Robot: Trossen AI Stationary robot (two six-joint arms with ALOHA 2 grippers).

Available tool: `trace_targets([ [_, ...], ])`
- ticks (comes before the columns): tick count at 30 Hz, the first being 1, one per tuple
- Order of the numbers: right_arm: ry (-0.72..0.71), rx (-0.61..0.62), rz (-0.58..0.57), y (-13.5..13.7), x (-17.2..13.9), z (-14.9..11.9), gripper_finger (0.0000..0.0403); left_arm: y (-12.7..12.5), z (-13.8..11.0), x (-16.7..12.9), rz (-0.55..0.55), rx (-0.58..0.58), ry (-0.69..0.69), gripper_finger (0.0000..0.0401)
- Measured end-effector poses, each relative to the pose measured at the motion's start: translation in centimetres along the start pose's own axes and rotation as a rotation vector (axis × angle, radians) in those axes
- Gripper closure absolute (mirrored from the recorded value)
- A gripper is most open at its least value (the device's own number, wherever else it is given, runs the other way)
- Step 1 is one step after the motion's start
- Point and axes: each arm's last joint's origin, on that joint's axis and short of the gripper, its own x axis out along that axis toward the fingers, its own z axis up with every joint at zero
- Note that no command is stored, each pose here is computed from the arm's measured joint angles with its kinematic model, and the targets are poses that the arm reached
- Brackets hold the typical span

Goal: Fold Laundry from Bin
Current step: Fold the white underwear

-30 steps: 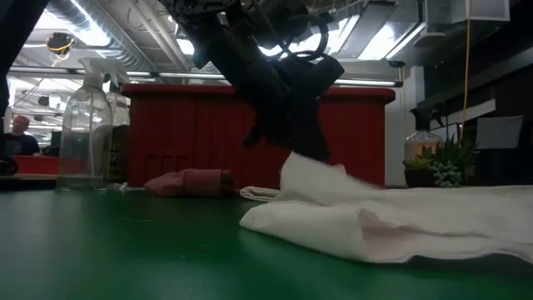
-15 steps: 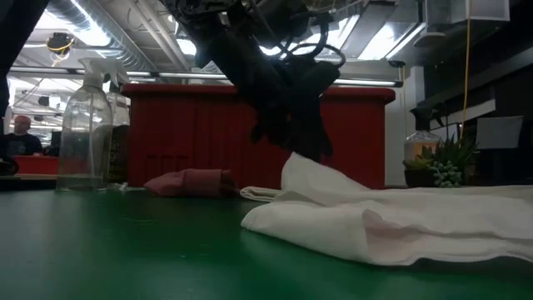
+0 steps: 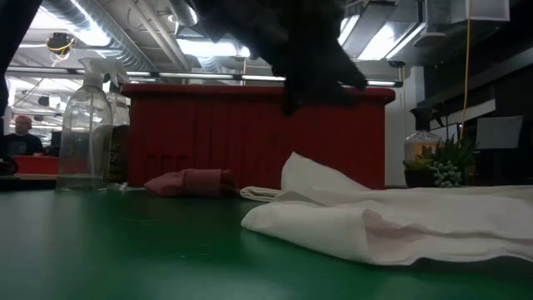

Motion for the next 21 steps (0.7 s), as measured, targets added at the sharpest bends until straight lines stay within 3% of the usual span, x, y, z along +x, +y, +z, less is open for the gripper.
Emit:
trace_targets([
  [6,0.0,0.0,0.0,0.0,0.0,0.0,0.0271,-6.0,-2.4,1.2,-0.105,0.159,0.063,0.0263],
  [15,-0.001,0.0,0.001,0.0,0.0,0.0,0.0271,-13.3,-6.5,2.0,0.044,0.562,0.034,0.0263],
  [21,-0.005,0.0,0.004,0.0,0.0,0.0,0.0271,-14.4,-9.3,3.3,0.148,0.638,0.102,0.0264],
])
